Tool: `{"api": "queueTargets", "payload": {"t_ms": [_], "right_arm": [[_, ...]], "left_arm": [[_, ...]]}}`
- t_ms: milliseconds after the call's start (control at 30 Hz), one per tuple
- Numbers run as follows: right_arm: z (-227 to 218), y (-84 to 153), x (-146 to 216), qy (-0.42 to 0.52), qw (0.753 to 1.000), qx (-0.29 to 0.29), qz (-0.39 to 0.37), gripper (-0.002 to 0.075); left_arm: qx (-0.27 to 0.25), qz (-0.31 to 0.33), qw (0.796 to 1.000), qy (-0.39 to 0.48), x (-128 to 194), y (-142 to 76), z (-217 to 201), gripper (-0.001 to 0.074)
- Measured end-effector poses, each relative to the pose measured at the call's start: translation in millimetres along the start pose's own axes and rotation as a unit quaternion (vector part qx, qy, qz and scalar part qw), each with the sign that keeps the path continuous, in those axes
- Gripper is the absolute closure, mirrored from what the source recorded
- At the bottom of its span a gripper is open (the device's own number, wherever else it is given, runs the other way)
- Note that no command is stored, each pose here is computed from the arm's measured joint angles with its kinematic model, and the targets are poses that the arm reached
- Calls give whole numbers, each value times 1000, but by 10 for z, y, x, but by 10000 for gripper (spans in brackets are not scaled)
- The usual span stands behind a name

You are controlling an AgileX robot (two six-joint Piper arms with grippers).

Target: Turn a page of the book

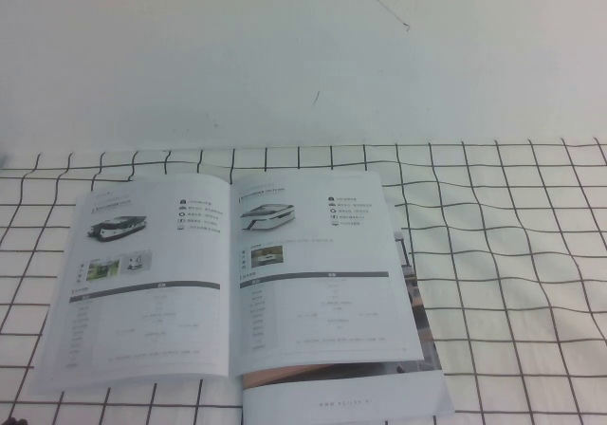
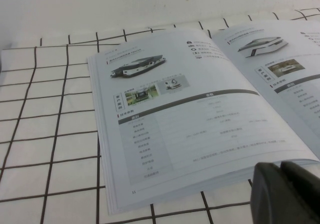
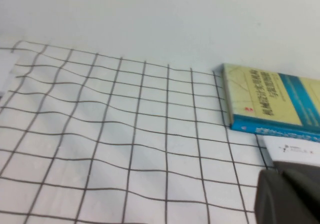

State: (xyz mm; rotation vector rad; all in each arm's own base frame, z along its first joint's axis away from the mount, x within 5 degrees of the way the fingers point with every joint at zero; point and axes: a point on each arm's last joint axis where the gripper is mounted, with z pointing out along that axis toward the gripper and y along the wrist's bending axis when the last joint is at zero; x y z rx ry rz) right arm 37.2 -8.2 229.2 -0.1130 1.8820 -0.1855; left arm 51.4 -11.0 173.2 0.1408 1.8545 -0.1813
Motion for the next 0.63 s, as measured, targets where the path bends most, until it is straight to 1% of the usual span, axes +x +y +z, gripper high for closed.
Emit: {"api": "queueTargets", "payload": {"t_ms": [133,267,400,633], "right_arm": [[175,44,254,-3,999,34,7,726],[307,102,480,2,1000,27,-2,726],[318,126,535,20,1000,14,3,726],[319,170,528,17,998,-9,55,726]], "left_arm": [[0,0,1000,0,0,0,0,737],[0,1,1000,1,2,1,0,738],[0,1,1000,1,2,1,0,737],[0,1,1000,1,2,1,0,738]]}}
